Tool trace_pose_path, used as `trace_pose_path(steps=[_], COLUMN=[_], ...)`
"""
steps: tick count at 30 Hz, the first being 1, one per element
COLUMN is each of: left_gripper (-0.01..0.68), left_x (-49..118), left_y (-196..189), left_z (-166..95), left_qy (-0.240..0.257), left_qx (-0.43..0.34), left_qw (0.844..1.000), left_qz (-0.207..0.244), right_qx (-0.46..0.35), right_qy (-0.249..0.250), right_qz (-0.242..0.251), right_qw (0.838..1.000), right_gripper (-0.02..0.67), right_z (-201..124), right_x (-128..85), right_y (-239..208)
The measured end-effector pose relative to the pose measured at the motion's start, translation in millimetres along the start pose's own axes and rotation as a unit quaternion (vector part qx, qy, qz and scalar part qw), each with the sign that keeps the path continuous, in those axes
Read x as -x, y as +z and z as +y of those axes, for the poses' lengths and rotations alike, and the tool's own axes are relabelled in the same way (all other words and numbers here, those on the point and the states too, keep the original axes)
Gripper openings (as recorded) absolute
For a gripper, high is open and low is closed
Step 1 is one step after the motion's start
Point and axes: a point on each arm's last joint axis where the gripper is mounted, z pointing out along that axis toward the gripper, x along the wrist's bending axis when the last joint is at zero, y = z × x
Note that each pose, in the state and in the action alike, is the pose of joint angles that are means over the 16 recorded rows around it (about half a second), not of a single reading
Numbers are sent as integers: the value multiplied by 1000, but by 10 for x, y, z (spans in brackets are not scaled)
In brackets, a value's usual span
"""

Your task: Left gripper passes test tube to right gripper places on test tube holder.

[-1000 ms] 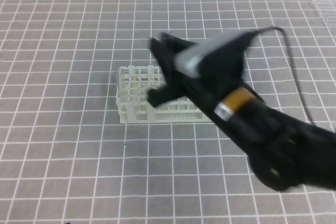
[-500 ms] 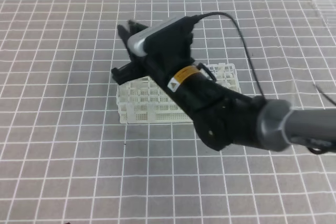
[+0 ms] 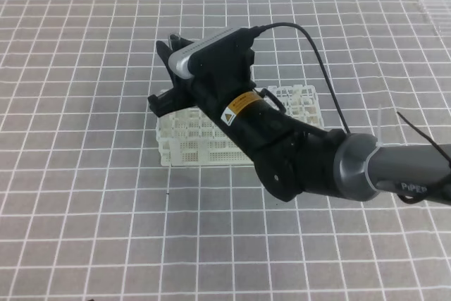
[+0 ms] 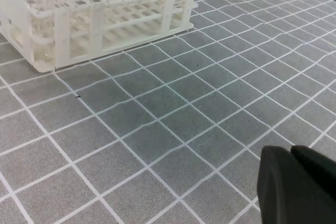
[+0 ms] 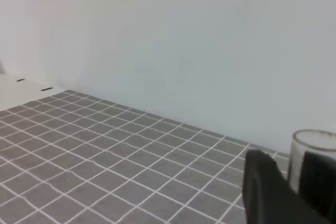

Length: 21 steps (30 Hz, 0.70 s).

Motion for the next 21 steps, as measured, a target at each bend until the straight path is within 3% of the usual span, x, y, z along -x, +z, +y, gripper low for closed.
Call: trace_pose_path(steps=[21], left_gripper=[0], left_x=[0], left_y=[-2], left_z=[3], left_qy=[0], left_qx=[0], left_qw=[1000], left_qz=[0], right_qx=[0], right_qy=[16], right_qz=[8], right_qw=[1000], right_gripper=[9], right_z=[4], right_x=[-11], right_y=[1])
